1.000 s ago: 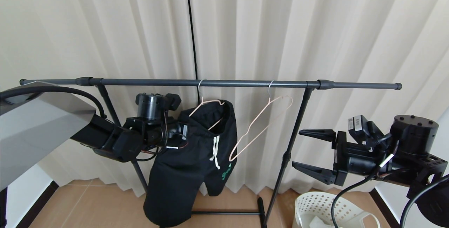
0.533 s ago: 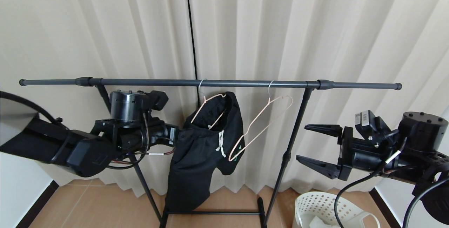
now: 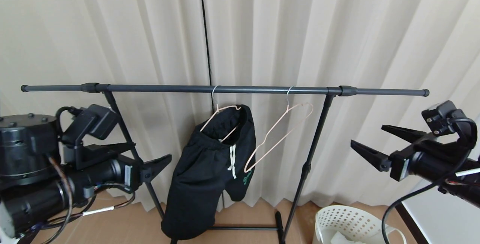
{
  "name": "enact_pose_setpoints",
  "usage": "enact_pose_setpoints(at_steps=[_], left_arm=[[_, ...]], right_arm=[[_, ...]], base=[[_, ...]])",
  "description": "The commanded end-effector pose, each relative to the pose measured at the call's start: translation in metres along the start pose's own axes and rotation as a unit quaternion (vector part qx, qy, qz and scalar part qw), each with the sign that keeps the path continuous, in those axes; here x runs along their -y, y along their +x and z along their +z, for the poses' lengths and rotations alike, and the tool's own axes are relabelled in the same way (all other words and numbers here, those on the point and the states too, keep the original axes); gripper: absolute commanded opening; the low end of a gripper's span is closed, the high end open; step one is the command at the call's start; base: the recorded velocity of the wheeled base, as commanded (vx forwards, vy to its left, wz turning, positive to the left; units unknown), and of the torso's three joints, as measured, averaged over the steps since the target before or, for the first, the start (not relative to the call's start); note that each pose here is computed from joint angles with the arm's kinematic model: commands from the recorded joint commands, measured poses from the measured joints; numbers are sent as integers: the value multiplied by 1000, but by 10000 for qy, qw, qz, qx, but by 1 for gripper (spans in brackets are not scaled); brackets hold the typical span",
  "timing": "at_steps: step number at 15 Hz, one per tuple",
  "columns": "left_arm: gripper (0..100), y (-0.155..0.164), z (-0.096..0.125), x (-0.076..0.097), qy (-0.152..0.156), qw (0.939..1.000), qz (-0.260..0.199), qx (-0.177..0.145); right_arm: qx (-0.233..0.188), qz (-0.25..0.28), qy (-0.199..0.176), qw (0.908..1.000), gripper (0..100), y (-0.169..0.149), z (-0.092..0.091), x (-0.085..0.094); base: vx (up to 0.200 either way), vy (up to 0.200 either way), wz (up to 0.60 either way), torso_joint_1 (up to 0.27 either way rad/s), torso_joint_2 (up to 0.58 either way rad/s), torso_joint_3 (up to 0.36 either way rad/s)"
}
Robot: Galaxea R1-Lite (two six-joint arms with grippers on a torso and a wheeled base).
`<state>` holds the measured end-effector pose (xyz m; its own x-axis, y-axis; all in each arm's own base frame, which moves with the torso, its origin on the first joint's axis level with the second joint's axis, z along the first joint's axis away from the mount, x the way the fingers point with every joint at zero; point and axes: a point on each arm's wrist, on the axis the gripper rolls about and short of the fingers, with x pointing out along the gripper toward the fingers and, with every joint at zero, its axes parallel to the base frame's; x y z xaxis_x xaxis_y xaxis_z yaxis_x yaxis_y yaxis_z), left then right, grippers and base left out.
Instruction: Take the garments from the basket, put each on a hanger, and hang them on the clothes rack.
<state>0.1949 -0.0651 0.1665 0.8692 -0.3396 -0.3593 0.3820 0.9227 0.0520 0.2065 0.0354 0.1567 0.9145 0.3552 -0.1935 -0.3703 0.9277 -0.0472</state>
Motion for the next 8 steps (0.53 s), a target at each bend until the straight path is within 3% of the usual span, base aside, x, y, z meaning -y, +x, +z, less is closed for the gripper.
enact_pose_setpoints(at_steps=[1, 3, 8], left_arm=[[100, -43, -5, 2, 27, 9987, 56, 502], [100, -82, -30, 6, 111, 9969, 104, 767], [100, -114, -80, 8, 57, 9961, 338, 811]], right_arm=[[154, -404, 57, 9990, 100, -42, 4, -10], [74, -751, 62, 9971, 100, -92, -25, -21], [-21, -882, 67, 9961, 100, -149, -67, -36]], base=[[0, 0, 0, 0, 0, 0], [0, 0, 0, 0, 0, 0], [0, 0, 0, 0, 0, 0]])
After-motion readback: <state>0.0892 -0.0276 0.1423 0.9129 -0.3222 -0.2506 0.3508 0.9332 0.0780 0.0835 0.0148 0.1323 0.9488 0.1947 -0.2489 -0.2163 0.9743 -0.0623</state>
